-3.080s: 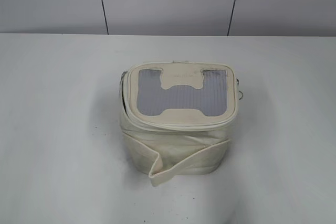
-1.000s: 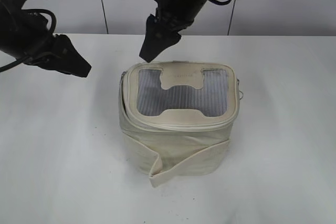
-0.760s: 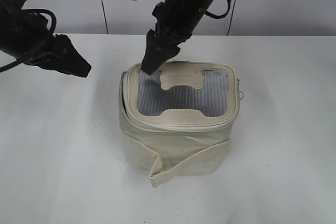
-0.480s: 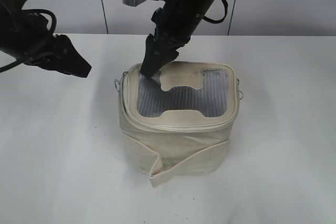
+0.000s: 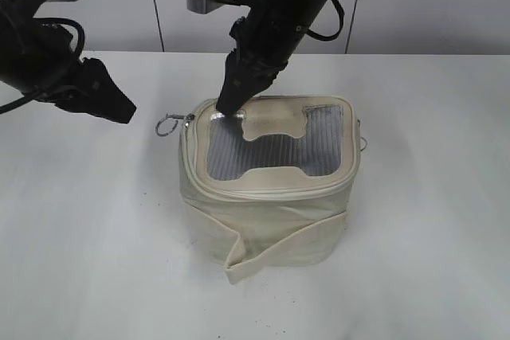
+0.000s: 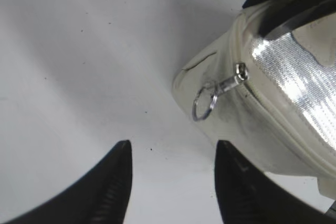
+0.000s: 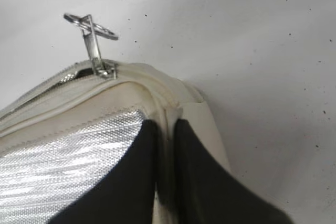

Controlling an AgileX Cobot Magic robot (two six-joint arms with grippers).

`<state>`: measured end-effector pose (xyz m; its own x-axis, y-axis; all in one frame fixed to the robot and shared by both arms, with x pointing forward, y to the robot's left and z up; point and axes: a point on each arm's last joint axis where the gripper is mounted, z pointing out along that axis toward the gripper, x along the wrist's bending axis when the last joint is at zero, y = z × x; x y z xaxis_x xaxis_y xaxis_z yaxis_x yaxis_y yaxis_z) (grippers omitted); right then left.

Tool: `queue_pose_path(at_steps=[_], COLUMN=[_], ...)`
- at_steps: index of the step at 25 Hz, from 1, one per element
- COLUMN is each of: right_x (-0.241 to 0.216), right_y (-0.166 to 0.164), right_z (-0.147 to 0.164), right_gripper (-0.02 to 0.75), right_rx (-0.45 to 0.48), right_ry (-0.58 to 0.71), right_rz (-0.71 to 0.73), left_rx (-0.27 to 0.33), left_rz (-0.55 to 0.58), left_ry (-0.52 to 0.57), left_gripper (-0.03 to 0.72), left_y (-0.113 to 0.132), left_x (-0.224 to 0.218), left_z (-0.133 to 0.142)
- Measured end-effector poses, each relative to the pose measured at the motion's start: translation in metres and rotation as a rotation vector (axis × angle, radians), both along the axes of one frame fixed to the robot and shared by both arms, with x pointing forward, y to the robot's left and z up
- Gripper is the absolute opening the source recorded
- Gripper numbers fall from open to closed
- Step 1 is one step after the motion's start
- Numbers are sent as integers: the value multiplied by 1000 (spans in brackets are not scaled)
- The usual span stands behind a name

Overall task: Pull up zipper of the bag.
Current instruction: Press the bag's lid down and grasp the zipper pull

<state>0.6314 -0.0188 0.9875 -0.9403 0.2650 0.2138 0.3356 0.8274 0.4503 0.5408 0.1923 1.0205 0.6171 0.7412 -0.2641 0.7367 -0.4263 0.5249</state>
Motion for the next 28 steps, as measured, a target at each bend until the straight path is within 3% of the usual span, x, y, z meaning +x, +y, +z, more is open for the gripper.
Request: queue_pose_path(at_steps=[2,8,14,21,28], right_x=[0,0,0,0,0], right_y=[0,0,-1,-1,-1], right_z=[0,0,0,0,0], right_gripper=[66,67,69,59,59], right_rx=[2,3,4,4,4], right_ry=[5,15,20,25,26], right_rz=[-3,-17,-21,-28,-31], left_rx=[13,23,40,150,177], left_rz=[-8,-17,-74,-231,-236], left_ry=[0,-2,-19,-147,-142], left_gripper=[430,547,560,561,561], left_y=[1,1,-7,-38,-47], left_x=[0,-1,-4,-12,-2], left_z=[-1,-1,-1,-3,-24])
